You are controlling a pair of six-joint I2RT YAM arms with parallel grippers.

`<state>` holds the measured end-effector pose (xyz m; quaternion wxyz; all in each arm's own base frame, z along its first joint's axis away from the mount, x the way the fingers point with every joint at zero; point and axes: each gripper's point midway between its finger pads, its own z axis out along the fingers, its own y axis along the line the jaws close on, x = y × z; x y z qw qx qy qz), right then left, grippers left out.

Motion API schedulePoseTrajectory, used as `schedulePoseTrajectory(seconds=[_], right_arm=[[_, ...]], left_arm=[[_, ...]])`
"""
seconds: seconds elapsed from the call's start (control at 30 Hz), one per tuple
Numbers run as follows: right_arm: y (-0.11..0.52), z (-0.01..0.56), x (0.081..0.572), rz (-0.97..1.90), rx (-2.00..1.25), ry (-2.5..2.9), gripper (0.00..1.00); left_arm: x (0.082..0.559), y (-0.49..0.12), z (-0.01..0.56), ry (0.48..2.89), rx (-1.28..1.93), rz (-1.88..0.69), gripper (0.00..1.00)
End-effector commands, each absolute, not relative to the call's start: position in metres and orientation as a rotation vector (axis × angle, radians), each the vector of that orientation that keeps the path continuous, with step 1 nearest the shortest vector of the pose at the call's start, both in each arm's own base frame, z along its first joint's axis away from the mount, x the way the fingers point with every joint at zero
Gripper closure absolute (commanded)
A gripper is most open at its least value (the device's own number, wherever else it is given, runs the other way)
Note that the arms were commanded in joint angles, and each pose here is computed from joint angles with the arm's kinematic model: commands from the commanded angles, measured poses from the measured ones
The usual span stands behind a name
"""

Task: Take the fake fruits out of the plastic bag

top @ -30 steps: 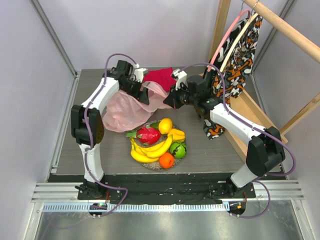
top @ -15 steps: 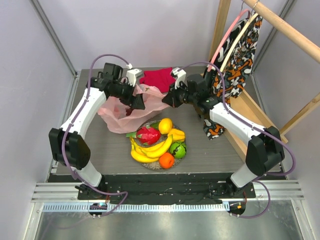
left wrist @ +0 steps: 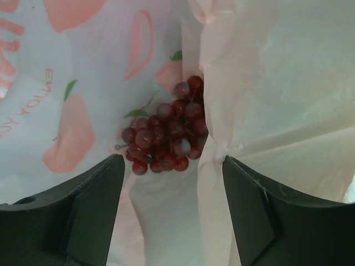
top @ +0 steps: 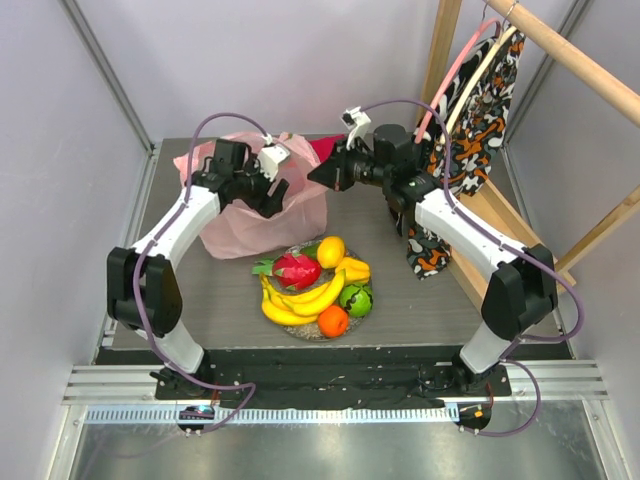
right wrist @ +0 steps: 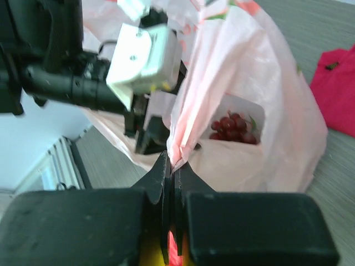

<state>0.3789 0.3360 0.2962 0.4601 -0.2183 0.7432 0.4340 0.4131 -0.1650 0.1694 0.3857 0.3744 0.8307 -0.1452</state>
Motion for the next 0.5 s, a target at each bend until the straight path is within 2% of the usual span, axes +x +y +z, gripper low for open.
schedulePoseTrajectory(seconds=[0.0,0.17,0.47], right_arm=[[0.348,0.335,0.395,1.152,-0.44,1.756,0.99],[0.347,0.314,0.407,1.115,-0.399,1.825,0.99],[0.34,0.299,0.397,1.092,-0.411,1.867,0.99]], left_arm=[[0.436,-0.166,0.2,1.941,0.993,-0.25,0.25],[0.448,-0.167,0.214,1.867,1.001,-0.208,0.28],[0.49,-0.157,0.209,1.89,0.86,-0.092,0.39]])
